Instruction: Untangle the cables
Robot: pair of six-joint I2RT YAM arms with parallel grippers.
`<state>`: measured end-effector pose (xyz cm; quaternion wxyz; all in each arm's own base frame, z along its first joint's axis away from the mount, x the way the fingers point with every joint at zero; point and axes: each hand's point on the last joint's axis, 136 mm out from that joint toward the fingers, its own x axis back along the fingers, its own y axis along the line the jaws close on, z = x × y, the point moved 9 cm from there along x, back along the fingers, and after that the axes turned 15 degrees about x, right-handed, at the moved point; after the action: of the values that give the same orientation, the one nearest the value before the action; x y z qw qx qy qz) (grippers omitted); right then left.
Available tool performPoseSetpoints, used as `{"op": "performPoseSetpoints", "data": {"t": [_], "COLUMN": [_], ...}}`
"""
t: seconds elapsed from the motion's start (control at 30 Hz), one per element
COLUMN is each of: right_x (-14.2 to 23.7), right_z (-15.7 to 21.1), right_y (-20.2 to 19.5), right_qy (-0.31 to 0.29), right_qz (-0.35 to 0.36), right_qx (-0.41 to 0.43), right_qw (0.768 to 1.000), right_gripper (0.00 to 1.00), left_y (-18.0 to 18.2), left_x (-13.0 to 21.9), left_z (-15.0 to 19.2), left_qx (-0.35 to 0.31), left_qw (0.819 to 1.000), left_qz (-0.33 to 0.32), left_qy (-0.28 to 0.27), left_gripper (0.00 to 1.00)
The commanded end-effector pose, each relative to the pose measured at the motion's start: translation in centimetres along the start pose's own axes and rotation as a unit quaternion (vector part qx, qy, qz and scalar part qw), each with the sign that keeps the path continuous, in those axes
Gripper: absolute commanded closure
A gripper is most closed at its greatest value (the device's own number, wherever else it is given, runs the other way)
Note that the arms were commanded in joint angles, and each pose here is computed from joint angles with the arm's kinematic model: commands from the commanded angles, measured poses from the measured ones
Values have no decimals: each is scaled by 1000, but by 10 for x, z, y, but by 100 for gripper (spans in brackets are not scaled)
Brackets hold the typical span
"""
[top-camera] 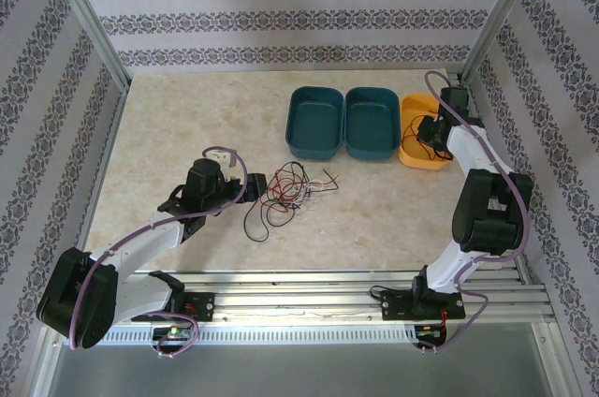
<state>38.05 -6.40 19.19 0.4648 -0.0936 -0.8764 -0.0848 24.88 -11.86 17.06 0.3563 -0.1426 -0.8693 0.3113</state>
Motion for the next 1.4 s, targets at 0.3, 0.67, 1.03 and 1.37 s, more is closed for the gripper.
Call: {"op": "performPoseSetpoints", "data": {"t": [0.3,0.67,1.03,1.37], "right_x": [43,103,86,49], "right_z": [-2,71,156,161], "right_y": [10,96,156,181], "right_qy": [-31,-44,-4,25], "right_qz": [-27,-108,-176,-183], "right_qx": [0,95,71,52], "right_qw": [999,989,982,981], "right_gripper": [73,67,64,61], "left_y": [-3,-1,-15,-26], "left_x": [-4,-8,-38,-51], "left_z": [-4,7,20,25], "left_qx": [5,31,31,-5], "left_qw": [1000,998,994,995], "left_qz": [6,22,55,47], "left_qy": [7,52,90,87], "left_gripper": [1,3,13,17]}}
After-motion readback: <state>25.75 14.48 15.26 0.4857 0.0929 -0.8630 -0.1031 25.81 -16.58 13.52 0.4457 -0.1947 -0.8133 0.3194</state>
